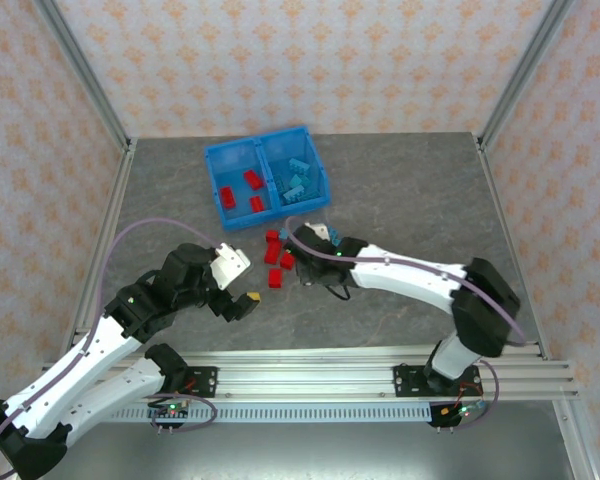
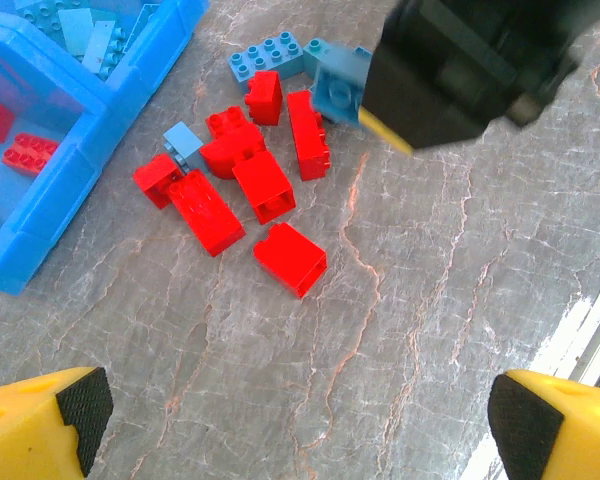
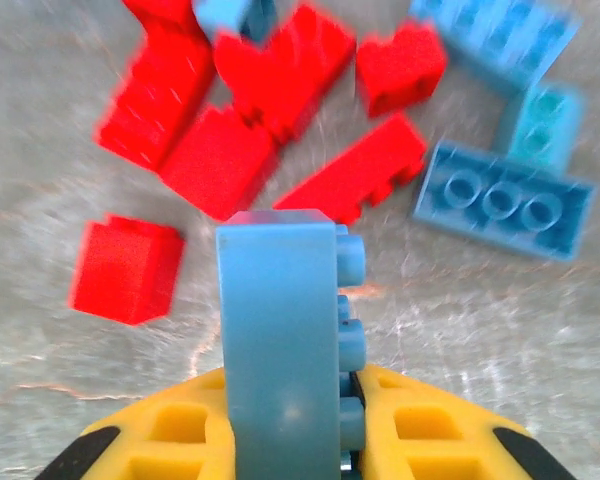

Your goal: Sort the legos into containers by color

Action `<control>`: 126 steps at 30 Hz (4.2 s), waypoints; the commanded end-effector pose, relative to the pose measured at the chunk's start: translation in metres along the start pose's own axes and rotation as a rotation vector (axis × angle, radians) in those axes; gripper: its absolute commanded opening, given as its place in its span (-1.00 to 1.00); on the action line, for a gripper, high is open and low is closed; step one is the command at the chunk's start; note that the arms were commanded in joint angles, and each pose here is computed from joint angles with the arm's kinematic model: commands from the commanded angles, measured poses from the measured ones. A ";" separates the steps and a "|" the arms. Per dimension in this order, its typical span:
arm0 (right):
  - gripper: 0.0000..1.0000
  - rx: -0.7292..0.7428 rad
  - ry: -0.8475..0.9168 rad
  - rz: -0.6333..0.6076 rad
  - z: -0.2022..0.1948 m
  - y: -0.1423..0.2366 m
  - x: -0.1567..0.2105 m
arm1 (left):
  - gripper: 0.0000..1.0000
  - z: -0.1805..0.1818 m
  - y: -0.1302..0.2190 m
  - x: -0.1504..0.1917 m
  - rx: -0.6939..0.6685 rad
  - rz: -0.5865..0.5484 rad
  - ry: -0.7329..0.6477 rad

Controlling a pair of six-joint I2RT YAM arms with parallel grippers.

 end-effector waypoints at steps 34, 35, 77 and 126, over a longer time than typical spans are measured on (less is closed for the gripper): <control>-0.08 -0.042 -0.098 -0.246 0.027 -0.091 -0.271 | 1.00 0.003 -0.004 0.007 -0.013 0.047 -0.019; -0.04 -0.044 -0.093 -0.246 0.026 -0.083 -0.270 | 1.00 0.003 -0.003 0.006 -0.014 0.044 -0.019; 0.96 -0.221 -0.396 -0.030 -0.103 0.084 0.006 | 0.67 -0.002 -0.185 0.026 -0.304 0.566 0.868; 0.99 -0.359 -0.245 -0.091 -0.108 0.166 0.017 | -0.54 0.249 -0.204 -0.027 -0.613 0.433 1.065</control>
Point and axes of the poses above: each hand's point on the last joint's axis, 136 mm out from that joint toward the fingers, its own y axis back along the fingers, its own z axis along the line the jaws close on, x = y × z, the point moved 4 cm from there along y, back along the fingers, and after that the axes turned 7 degrees about -y, right-handed, at the moved point
